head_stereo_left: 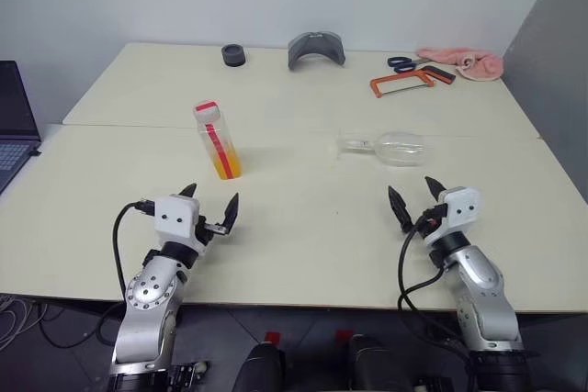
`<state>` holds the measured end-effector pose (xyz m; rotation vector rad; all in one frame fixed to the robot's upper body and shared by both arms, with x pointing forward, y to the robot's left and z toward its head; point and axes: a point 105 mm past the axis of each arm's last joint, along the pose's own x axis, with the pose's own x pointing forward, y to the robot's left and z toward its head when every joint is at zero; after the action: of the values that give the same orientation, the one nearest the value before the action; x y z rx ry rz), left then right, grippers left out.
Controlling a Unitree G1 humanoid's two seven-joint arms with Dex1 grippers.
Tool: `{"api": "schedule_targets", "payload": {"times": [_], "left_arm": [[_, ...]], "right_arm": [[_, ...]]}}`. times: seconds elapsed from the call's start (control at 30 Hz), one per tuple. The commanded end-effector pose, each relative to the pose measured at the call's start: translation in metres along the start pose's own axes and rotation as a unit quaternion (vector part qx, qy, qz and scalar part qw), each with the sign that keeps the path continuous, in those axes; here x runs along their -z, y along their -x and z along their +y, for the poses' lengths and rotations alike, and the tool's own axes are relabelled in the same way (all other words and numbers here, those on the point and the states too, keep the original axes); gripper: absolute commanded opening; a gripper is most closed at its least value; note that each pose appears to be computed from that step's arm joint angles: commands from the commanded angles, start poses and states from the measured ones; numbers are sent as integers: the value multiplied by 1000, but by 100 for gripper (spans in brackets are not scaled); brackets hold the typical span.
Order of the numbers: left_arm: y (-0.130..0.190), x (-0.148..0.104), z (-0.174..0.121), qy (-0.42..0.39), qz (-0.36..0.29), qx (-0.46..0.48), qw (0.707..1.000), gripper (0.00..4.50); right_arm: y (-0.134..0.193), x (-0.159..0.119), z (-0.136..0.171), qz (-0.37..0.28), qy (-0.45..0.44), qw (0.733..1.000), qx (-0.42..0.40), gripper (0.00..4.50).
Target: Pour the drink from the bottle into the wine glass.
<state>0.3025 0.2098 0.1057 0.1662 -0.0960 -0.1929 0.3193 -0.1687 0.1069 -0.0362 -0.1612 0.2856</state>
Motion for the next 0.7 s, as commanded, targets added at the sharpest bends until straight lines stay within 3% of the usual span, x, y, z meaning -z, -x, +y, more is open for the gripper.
{"api": "schedule_targets", "payload": {"times": [0.03, 0.7], "left_arm": [[-2, -9, 0, -15, -21, 9, 1000, 449], [-2, -9, -1, 14, -23, 30, 999, 449]], "right_arm": [[-2, -13, -4, -26, 7, 1000, 4, 450], [-3, -11, -2, -27, 0, 1000, 3, 450]]}}
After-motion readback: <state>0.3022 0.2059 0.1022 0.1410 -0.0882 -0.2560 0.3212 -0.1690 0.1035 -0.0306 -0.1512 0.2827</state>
